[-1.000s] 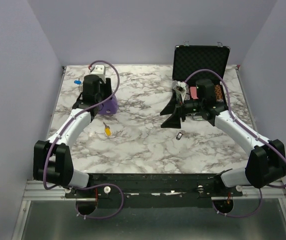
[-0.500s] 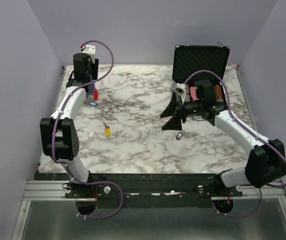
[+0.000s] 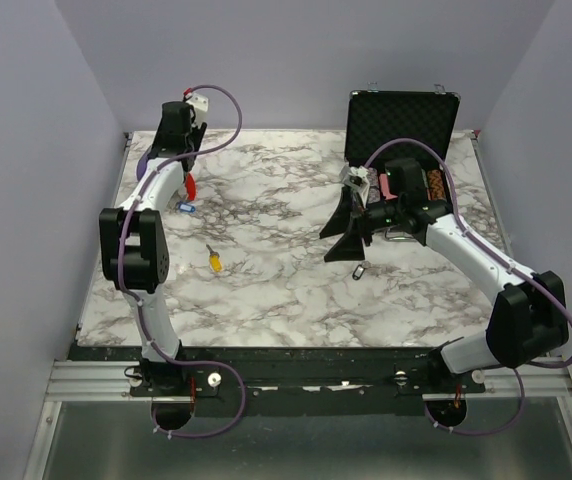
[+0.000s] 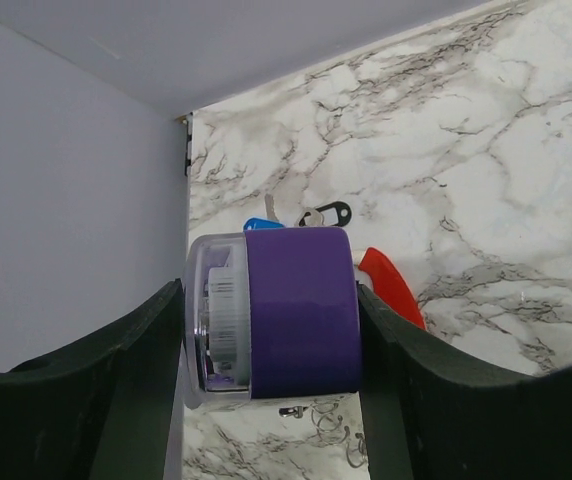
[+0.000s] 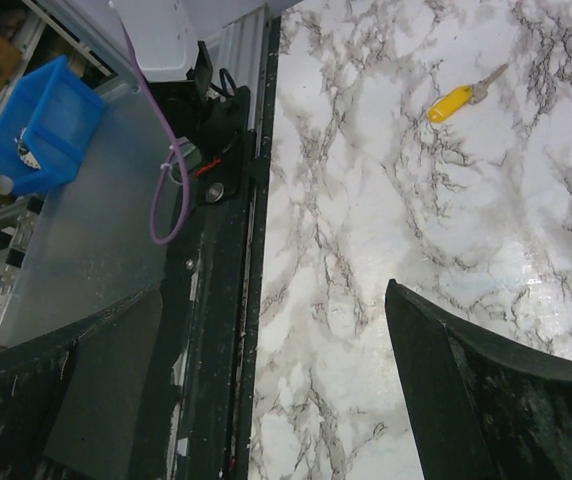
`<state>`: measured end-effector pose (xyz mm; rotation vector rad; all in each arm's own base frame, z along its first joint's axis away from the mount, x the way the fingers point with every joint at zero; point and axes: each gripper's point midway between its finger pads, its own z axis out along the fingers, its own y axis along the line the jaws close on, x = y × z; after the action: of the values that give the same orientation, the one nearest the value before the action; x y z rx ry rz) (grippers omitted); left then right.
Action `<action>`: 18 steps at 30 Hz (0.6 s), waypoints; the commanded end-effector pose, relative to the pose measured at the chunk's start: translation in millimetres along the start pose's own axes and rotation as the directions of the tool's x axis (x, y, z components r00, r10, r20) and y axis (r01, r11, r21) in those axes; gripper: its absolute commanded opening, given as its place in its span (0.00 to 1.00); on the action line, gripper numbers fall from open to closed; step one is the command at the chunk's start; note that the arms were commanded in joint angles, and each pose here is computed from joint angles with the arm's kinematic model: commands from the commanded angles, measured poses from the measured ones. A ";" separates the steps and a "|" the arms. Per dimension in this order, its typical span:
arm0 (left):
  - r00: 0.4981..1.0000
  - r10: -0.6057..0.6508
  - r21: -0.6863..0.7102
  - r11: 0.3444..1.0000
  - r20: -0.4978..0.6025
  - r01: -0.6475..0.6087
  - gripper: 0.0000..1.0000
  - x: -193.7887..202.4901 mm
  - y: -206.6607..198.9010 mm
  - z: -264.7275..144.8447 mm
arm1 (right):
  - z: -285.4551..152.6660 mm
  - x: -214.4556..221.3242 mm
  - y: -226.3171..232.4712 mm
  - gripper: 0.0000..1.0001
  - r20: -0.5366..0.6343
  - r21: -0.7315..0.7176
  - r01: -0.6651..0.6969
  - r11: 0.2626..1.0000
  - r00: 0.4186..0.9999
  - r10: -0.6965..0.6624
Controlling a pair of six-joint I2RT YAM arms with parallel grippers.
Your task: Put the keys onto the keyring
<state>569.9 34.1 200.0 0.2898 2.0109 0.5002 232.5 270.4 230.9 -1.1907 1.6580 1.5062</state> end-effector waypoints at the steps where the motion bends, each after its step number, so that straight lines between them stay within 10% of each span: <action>1: 0.994 0.027 -0.083 0.996 0.107 -0.018 0.00 -47.6 16.9 -0.1 | -0.6 -3.6 3.2 1.00 0.002 -0.031 0.003 1.000 1.000 -0.003; 18: 0.991 0.132 -0.058 0.990 -0.001 -0.132 0.00 -7.5 -20.9 8.6 | -6.2 -8.6 7.5 1.00 0.014 -0.035 0.019 0.999 1.000 -0.018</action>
<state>585.7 -2.2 174.3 0.4086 2.0244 0.5366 231.8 266.7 228.2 -1.1842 1.6699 1.5221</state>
